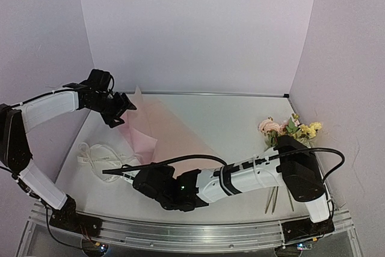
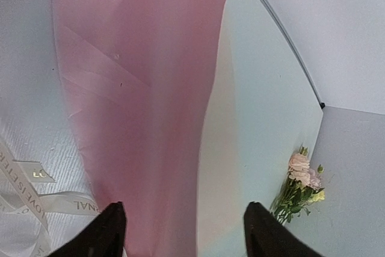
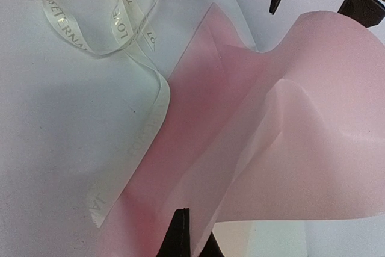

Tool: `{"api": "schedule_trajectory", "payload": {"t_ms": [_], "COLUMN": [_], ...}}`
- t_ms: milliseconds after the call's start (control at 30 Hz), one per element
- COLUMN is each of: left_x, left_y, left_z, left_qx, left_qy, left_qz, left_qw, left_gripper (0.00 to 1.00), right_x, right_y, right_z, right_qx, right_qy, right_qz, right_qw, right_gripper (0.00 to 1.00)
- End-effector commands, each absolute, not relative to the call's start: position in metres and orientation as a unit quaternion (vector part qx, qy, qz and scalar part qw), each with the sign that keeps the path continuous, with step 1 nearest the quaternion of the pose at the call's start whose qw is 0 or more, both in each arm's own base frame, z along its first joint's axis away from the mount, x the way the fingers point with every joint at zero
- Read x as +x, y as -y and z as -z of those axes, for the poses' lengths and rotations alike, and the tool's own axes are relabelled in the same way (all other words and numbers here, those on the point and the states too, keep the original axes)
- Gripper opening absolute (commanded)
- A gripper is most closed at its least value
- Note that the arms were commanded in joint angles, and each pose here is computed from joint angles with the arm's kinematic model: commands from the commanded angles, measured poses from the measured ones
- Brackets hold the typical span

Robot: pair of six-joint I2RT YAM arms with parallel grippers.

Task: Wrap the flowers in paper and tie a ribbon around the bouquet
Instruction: Pass from the right arm to the left

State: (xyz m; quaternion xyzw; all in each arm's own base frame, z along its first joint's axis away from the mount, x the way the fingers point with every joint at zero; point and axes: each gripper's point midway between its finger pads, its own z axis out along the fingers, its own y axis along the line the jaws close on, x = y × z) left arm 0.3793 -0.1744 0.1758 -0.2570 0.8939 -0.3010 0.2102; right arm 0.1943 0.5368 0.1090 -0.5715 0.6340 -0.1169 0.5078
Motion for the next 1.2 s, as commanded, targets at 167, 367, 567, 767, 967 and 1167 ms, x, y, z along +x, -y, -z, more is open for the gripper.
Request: {"api": "schedule_trajectory", "payload": {"t_ms": [167, 367, 567, 767, 967, 1167], "left_x": [0.374, 0.374, 0.374, 0.374, 0.356, 0.334], "left_y": [0.159, 0.162, 0.160, 0.154, 0.139, 0.122], "left_z": [-0.153, -0.144, -0.141, -0.142, -0.134, -0.139], "left_qx": [-0.250, -0.245, -0.245, -0.238, -0.239, -0.250], "left_qy": [-0.911, -0.913, -0.914, -0.916, -0.920, -0.915], "left_qz": [0.250, 0.254, 0.247, 0.234, 0.209, 0.193], "left_qw": [0.214, 0.206, 0.207, 0.224, 0.230, 0.250], "left_gripper": [0.31, 0.31, 0.13, 0.00, 0.00, 0.00], "right_x": [0.192, 0.190, 0.190, 0.182, 0.154, 0.161], "right_y": [-0.544, -0.545, -0.545, -0.539, -0.518, -0.485], "right_z": [-0.122, -0.116, -0.115, -0.140, -0.194, -0.220], "right_qx": [-0.557, -0.562, -0.561, -0.540, -0.503, -0.397], "right_qy": [-0.632, -0.629, -0.631, -0.660, -0.716, -0.796], "right_qz": [0.114, 0.118, 0.113, 0.057, -0.094, -0.240], "right_qw": [0.527, 0.524, 0.523, 0.520, 0.474, 0.389], "right_gripper": [0.00, 0.00, 0.10, 0.52, 0.82, 0.98]}}
